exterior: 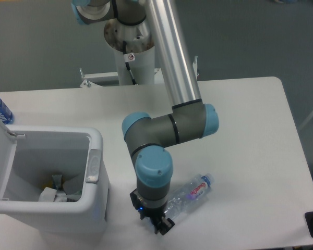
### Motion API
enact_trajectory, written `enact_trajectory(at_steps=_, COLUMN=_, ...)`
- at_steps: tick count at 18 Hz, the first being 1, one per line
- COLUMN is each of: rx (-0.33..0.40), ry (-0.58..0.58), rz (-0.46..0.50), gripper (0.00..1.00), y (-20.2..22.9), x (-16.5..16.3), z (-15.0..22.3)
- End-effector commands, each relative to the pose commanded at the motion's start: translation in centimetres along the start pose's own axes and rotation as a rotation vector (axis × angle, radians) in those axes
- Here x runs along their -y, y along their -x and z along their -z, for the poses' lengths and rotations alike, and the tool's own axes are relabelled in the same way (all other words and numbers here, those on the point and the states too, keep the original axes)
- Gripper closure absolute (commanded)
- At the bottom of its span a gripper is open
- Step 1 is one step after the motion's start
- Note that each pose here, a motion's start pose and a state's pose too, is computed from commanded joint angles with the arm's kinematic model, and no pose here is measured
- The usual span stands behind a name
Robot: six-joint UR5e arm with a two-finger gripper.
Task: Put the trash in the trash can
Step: 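Lift the water bottle and carry it over the trash bin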
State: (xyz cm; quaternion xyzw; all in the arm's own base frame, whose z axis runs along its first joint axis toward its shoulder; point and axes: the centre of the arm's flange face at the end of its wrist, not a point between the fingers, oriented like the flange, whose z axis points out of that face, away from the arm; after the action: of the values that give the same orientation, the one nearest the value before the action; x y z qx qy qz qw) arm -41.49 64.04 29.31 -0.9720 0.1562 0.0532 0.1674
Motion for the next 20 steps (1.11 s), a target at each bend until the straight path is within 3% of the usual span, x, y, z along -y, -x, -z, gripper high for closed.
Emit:
enact_trajectory(at_steps=4, rx=-0.022, ry=-0.271, rz=0.160, gripper=0.64, y=4.6, x=0.2, z=6.4)
enact_trajectory(at_steps=8, rx=0.016, ry=-0.322, rz=0.209, gripper=0.63, y=5.8, x=1.0, z=10.0)
enact_trajectory(at_steps=9, rx=0.023, ry=-0.340, rz=0.234, gripper=0.58, y=5.9, x=0.9, z=11.1)
enact_trajectory(at_steps=10, rx=0.019, ry=-0.373, rz=0.260, gripper=0.53, y=6.0, x=1.0, z=12.4)
enact_trajectory(at_steps=12, rx=-0.024, ry=-0.457, rz=0.312, gripper=0.53, y=5.7, x=1.5, z=14.5)
enact_trajectory(at_steps=16, rx=-0.068, ry=-0.579, rz=0.355, gripper=0.71, y=5.3, x=2.0, z=19.3)
enact_trajectory(at_steps=20, rx=-0.071, ry=-0.647, rz=0.341, gripper=0.72, y=3.7, x=3.3, z=23.9)
